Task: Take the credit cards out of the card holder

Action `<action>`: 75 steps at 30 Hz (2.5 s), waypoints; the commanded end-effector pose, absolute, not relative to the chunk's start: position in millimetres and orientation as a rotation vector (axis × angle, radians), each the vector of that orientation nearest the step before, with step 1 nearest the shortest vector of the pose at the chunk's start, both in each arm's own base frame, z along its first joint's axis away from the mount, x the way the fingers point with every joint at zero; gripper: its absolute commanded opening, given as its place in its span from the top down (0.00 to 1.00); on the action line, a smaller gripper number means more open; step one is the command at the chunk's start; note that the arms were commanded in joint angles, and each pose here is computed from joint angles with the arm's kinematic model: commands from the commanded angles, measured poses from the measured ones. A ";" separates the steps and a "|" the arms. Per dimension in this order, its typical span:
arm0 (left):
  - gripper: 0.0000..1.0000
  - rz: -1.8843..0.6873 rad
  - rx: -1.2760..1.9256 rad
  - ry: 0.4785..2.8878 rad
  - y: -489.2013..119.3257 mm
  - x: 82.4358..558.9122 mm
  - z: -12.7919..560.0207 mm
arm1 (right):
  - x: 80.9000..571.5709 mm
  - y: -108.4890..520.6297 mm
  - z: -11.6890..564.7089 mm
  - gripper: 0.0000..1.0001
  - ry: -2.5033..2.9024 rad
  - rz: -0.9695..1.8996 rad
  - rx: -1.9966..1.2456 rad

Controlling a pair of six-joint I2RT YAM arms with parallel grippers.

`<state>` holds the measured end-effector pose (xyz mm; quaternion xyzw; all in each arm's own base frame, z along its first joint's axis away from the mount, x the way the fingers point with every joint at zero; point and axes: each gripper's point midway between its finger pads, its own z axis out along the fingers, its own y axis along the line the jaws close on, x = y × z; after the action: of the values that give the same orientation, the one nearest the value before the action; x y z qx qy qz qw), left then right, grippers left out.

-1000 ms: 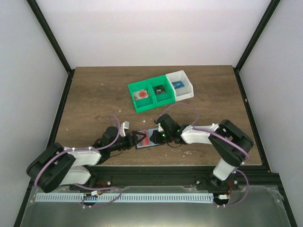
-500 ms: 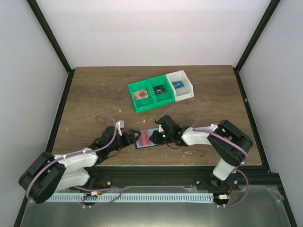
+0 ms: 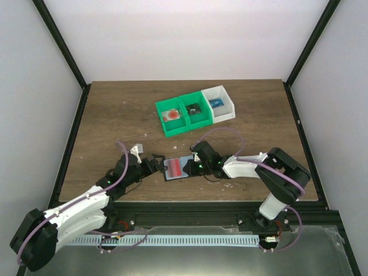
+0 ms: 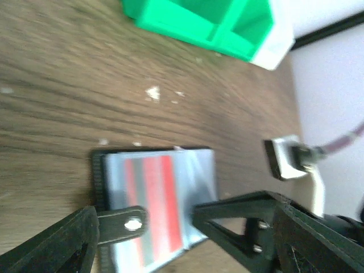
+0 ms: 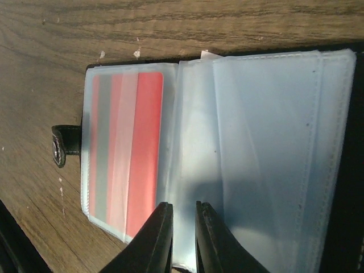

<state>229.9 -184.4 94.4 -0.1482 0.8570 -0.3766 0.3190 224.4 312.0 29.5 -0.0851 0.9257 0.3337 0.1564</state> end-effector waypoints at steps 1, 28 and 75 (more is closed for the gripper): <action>0.14 -1.294 -0.290 2.183 -221.1 222.9 132.4 | 219.2 305.0 23.1 0.86 2.678 0.904 -0.229; 0.06 -0.955 -0.259 2.495 -220.1 236.3 34.9 | 208.4 304.6 0.1 0.86 2.725 0.890 -0.223; 0.04 -1.015 -0.201 2.484 -235.7 242.7 60.3 | 202.3 309.3 -2.6 0.86 2.728 0.912 -0.247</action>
<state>239.1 -239.6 65.7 -0.0789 0.8990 -0.3790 0.2046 222.5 322.4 26.8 -0.0826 0.9169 0.3529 0.1668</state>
